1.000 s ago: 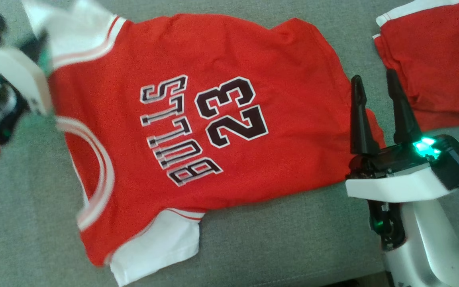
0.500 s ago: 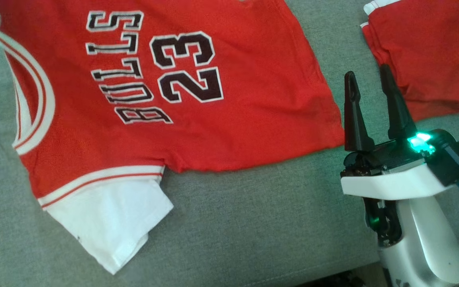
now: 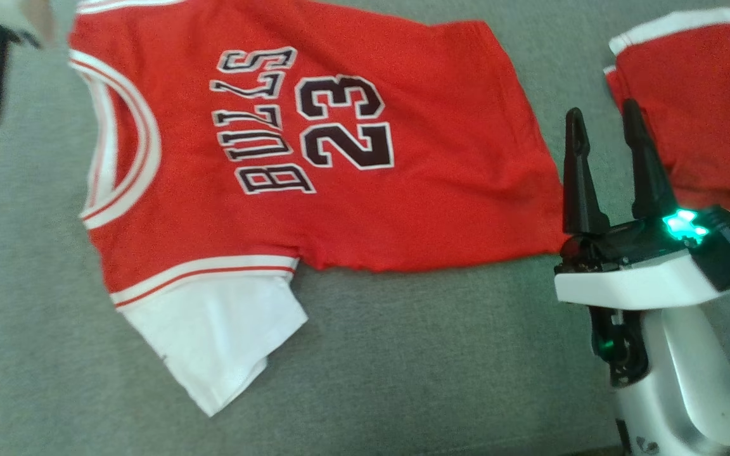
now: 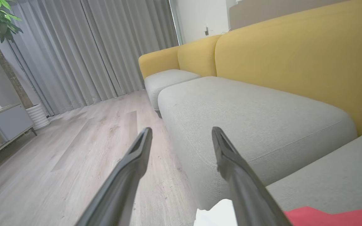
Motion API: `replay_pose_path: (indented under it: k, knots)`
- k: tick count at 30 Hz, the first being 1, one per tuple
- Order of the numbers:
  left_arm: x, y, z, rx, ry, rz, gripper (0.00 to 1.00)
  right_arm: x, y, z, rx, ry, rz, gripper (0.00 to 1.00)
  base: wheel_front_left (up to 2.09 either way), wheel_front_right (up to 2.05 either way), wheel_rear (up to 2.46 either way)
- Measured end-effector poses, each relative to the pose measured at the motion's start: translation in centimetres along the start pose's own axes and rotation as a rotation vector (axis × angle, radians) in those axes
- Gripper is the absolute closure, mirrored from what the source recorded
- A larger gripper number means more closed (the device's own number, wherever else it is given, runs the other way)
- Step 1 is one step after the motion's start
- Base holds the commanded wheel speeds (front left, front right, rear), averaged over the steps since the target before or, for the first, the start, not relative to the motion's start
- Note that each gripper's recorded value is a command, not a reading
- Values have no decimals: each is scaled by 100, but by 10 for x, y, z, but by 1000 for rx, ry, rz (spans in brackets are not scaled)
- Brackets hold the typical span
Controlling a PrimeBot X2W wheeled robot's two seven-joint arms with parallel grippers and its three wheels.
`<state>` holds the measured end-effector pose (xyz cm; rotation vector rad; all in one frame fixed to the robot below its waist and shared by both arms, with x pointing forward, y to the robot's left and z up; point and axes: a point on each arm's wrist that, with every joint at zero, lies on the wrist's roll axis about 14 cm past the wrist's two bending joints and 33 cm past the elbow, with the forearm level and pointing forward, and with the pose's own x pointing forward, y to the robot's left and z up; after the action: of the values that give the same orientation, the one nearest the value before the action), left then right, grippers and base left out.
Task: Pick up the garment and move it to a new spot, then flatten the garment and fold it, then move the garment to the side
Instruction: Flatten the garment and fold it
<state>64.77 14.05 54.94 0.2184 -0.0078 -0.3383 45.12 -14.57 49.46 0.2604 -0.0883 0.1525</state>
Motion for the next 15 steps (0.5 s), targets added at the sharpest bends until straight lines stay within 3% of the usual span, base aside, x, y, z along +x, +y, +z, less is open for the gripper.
replay_pose_path:
  k: [15]
  knots:
    - [-144, -41, -7, -242, -45, 88, 0, -22, 28, 27, -5, -51, 52, 0, 0, 0, 0]
